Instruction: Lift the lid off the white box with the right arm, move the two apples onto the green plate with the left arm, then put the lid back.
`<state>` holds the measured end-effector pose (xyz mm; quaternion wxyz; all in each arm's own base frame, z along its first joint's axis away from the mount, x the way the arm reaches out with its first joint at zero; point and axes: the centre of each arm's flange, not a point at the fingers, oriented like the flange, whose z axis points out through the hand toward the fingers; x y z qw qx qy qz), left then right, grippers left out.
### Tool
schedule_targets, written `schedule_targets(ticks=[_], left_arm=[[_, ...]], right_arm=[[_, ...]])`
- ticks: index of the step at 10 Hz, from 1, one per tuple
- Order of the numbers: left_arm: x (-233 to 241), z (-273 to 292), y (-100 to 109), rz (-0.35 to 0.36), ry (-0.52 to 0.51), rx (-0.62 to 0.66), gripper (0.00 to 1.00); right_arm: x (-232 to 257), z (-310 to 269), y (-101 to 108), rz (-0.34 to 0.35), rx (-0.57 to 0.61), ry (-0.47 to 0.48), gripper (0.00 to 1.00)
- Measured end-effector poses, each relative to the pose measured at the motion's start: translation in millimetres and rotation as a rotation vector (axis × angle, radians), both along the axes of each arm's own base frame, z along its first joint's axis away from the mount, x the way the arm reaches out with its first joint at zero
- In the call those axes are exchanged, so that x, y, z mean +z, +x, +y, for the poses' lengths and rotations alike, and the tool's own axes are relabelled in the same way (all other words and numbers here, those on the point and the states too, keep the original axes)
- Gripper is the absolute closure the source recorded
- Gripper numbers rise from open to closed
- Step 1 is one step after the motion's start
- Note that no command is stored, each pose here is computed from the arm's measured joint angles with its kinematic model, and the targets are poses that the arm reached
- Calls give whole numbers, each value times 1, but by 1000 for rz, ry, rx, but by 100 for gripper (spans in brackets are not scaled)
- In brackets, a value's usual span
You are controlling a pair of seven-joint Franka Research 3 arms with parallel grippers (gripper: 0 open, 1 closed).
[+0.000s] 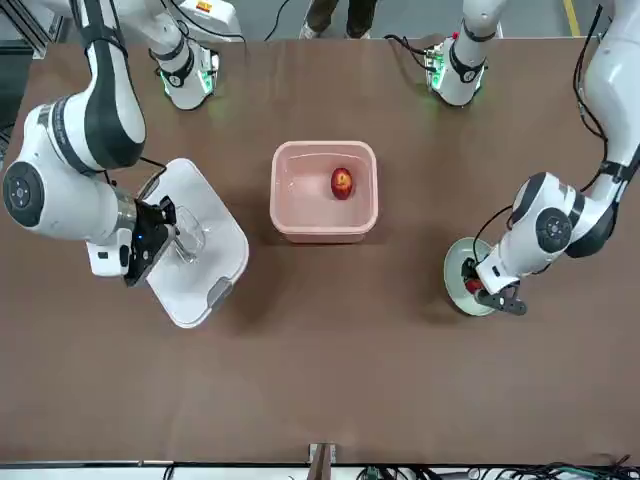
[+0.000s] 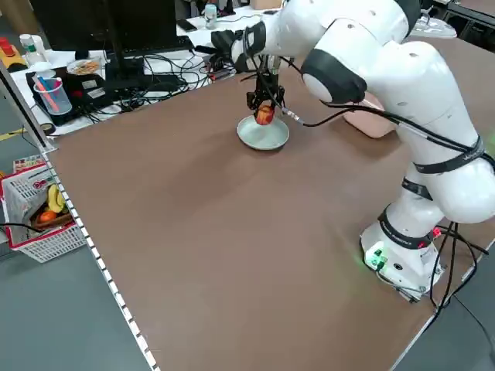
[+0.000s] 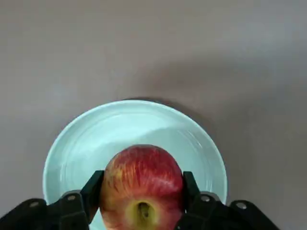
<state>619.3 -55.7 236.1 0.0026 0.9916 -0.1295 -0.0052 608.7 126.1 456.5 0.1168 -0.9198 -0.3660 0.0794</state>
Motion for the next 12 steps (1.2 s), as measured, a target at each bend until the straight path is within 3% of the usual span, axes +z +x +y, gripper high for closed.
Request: schedule_targets(ticks=[7, 9, 10, 12], left_arm=[[-25, 44, -2, 30, 40, 36, 28], [-25, 45, -1, 29, 42, 40, 17], [-20, 44, 0, 22, 45, 47, 4], [13, 19, -2, 24, 80, 82, 1]], right_arm=[[0, -1, 0, 1, -2, 0, 93], [0, -1, 0, 1, -2, 0, 93], [0, -2, 0, 1, -2, 0, 93], [0, -2, 0, 1, -3, 0, 93]])
